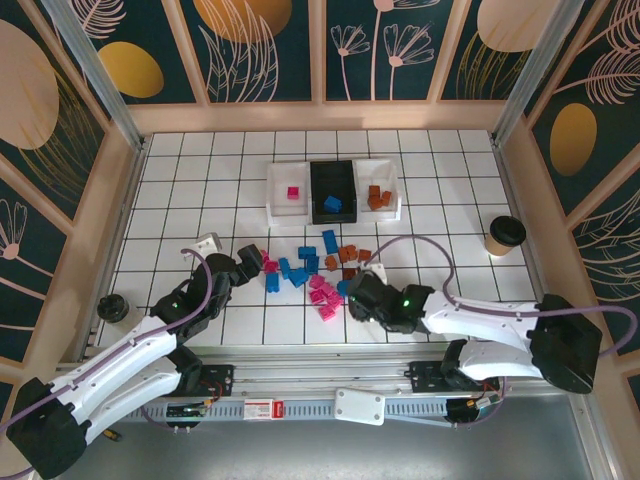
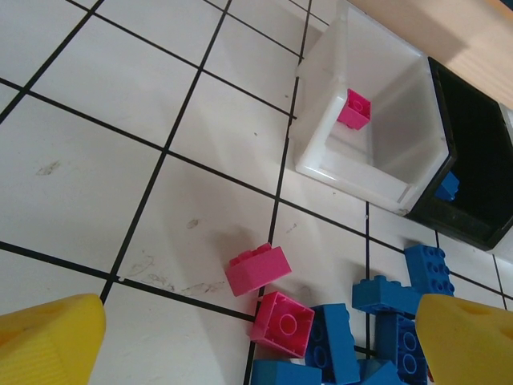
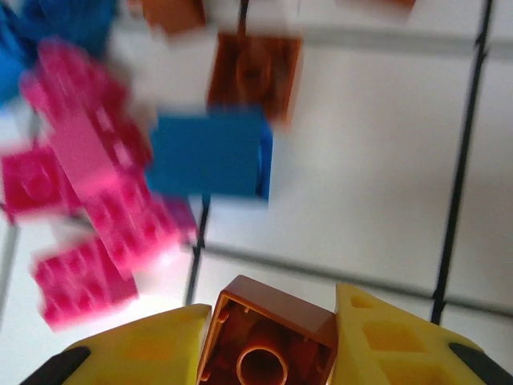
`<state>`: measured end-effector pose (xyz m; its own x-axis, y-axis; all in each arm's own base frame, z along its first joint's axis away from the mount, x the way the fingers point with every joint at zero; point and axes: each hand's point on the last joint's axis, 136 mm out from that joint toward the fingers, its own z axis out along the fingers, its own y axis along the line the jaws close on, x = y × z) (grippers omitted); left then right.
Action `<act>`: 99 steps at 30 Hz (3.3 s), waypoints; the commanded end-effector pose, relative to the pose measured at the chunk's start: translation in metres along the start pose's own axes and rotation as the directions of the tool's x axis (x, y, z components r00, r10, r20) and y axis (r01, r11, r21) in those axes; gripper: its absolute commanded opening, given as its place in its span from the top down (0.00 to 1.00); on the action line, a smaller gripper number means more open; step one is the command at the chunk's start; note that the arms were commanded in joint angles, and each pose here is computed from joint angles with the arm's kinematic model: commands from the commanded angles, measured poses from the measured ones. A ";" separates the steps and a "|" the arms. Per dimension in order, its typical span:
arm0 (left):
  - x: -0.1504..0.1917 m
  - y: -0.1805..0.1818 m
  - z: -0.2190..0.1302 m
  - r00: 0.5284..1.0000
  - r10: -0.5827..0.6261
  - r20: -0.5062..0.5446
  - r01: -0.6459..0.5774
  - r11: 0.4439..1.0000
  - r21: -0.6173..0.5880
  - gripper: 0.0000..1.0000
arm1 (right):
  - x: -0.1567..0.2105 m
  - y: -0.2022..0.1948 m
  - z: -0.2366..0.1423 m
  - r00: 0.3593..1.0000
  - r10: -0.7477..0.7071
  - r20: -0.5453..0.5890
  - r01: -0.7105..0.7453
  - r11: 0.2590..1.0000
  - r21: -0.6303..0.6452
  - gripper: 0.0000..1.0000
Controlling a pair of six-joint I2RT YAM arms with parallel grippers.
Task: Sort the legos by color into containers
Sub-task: Pick up the lego from the bottom-center of the table, then place the lego in the container, then pick up the lego from the center of the table, then place the lego in the container.
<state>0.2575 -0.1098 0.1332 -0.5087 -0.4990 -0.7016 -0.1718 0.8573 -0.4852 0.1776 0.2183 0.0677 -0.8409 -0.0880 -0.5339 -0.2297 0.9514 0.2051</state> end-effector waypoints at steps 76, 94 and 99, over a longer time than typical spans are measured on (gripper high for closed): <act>0.021 -0.012 0.102 0.956 0.131 -0.261 -0.150 0.987 -0.054 0.70 | -0.185 -0.053 -0.017 0.879 0.242 0.410 -0.220 0.970 -0.101 0.37; -0.069 -0.138 0.175 0.963 0.222 -0.156 -0.215 0.975 0.061 0.69 | -0.116 -0.038 0.000 0.920 0.240 0.310 -0.215 0.970 -0.113 0.37; -0.055 -0.142 0.211 0.951 0.234 -0.205 -0.230 0.972 0.041 0.60 | -0.103 -0.035 -0.003 0.925 0.242 0.294 -0.211 0.968 -0.134 0.37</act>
<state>0.4820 -0.2275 0.1364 -0.6758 -0.2770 -0.6831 -0.0140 0.9314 -0.3638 0.2775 0.1975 0.1212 -0.6894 0.2173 -0.6910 -0.1298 0.9015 0.4130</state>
